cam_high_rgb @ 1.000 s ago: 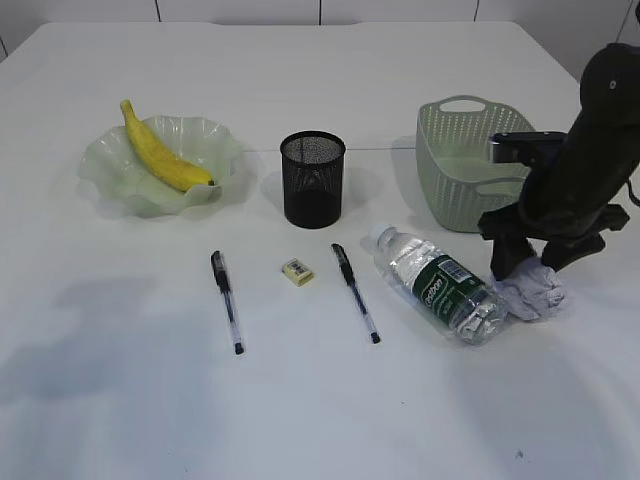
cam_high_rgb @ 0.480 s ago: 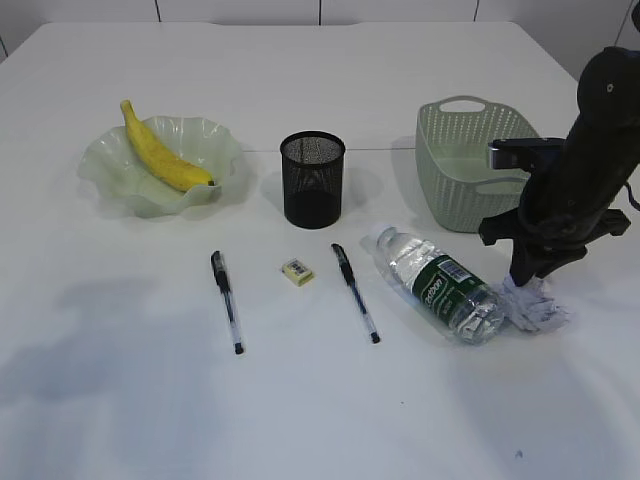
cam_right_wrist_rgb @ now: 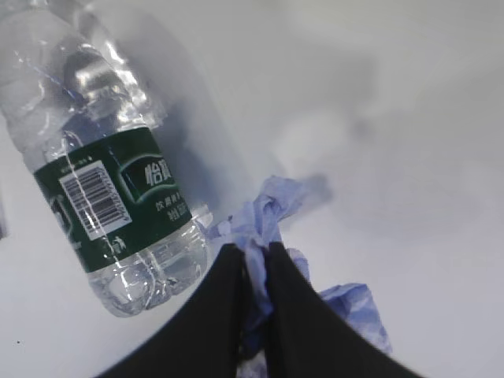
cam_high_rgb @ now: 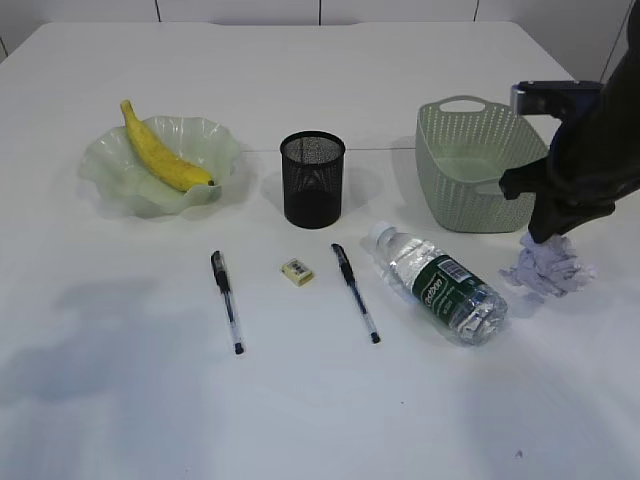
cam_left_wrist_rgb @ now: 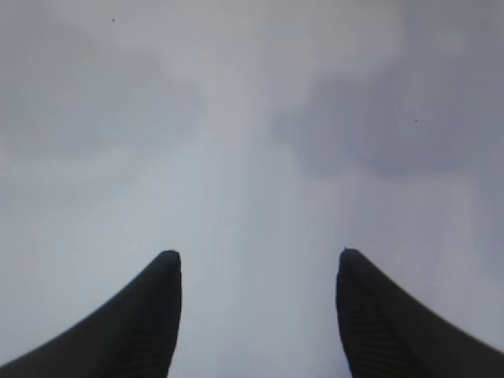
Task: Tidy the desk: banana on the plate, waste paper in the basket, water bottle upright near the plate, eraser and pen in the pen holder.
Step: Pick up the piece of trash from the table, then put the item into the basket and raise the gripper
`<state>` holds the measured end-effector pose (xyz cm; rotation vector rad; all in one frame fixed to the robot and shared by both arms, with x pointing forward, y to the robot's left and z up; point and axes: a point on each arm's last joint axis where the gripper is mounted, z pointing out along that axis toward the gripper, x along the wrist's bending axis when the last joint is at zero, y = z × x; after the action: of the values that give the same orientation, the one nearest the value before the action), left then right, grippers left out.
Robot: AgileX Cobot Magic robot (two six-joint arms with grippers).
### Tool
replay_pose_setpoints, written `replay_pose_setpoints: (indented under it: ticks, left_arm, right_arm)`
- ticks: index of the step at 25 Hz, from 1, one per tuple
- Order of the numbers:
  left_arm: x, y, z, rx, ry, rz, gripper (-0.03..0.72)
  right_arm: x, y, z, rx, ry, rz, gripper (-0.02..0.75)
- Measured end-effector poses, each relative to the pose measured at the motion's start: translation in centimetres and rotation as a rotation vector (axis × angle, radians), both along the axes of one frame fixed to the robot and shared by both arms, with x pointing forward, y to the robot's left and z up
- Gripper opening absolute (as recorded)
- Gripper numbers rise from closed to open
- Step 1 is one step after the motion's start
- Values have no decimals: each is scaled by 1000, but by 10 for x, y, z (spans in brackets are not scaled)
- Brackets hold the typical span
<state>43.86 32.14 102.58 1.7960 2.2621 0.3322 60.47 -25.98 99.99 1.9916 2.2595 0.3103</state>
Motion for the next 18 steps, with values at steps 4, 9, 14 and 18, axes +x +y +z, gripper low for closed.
replay_pose_setpoints:
  ticks: [4,9,14,18]
  left_arm:
    - [0,0,0,0,2,0,443]
    - [-1,0,0,-2,15,0,443]
    - [-4,-2,-1,-26,41,7,430]
    - [-4,-2,-1,-30,42,8,405]
  right_arm:
    - [-7,-1,26,7,-77,0,50]
    - [3,0,58,22,-213,-14,50]
    - [24,1,93,58,-440,-59,49]
    - [44,2,102,72,-563,-94,49]
